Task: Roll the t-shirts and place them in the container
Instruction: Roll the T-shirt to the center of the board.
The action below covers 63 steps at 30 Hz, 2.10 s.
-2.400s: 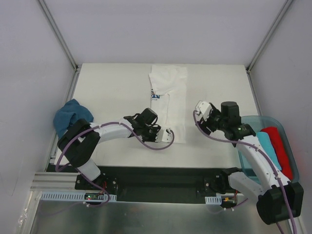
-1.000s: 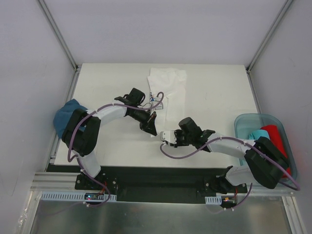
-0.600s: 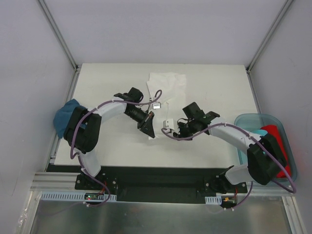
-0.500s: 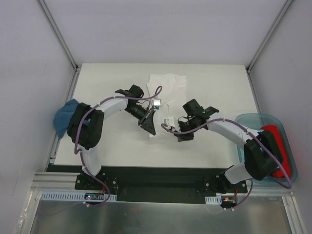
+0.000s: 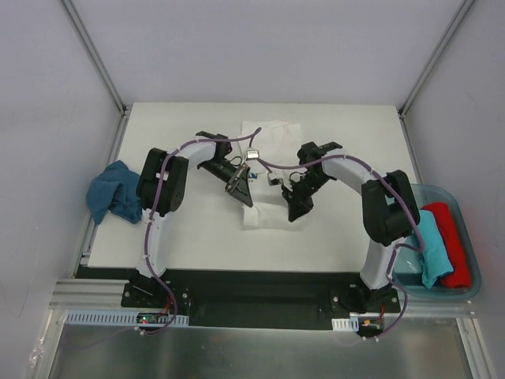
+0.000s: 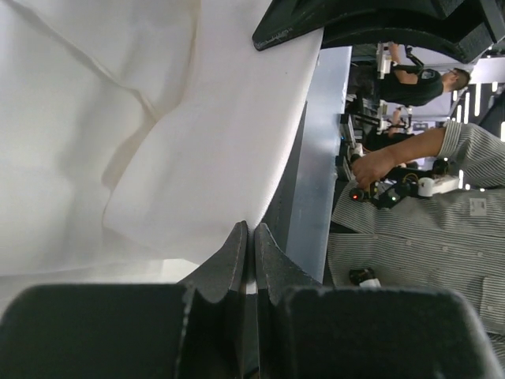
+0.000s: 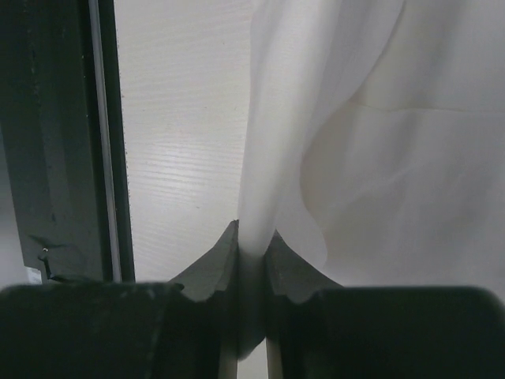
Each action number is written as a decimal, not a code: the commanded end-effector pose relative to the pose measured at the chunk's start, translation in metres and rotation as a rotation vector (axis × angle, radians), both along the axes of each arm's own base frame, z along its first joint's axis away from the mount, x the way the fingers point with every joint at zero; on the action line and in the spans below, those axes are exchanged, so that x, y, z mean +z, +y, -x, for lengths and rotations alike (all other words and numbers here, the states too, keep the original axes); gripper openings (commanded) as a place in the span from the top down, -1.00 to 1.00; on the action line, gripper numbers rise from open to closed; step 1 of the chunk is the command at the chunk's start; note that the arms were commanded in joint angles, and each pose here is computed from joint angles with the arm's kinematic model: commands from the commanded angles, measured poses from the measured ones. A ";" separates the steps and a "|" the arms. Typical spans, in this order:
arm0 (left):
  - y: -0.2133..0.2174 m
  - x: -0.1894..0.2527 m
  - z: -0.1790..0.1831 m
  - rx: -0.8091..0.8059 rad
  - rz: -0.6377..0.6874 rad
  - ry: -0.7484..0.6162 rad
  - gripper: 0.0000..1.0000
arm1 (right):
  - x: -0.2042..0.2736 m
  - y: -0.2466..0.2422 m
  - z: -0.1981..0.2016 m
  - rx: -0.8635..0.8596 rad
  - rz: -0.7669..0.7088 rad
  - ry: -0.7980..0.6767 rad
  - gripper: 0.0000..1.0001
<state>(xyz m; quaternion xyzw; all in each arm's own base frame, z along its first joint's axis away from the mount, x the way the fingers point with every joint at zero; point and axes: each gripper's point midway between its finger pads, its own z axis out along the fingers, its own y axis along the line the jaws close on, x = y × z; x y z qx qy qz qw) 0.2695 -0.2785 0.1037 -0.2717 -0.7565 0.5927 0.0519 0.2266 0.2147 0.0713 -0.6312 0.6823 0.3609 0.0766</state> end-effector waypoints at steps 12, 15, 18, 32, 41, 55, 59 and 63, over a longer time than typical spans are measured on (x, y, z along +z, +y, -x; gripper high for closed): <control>0.036 -0.042 -0.024 0.036 -0.137 0.083 0.99 | -0.007 -0.014 0.006 0.042 0.104 0.365 0.74; 0.042 -0.049 -0.028 0.036 -0.166 0.076 0.96 | -0.011 -0.017 -0.001 0.034 0.132 0.414 0.75; 0.047 -0.053 -0.030 0.040 -0.177 0.074 0.92 | -0.013 -0.015 -0.008 0.013 0.155 0.448 0.75; 0.092 -0.015 -0.065 0.108 -0.295 -0.325 0.24 | -0.012 -0.012 -0.017 -0.025 0.191 0.518 0.75; 0.067 0.016 0.012 -0.122 -0.213 -0.981 0.00 | -0.017 -0.011 -0.015 -0.049 0.222 0.549 0.76; -0.016 -0.007 0.010 -0.258 -0.128 -1.771 -0.21 | -0.026 -0.009 -0.026 -0.115 0.290 0.616 0.76; -0.025 -0.024 0.013 -0.335 -0.110 -1.759 -0.20 | -0.026 -0.008 -0.026 -0.115 0.292 0.619 0.75; -0.024 -0.047 0.018 -0.436 -0.119 -1.687 -0.18 | -0.025 -0.008 -0.027 -0.121 0.288 0.620 0.75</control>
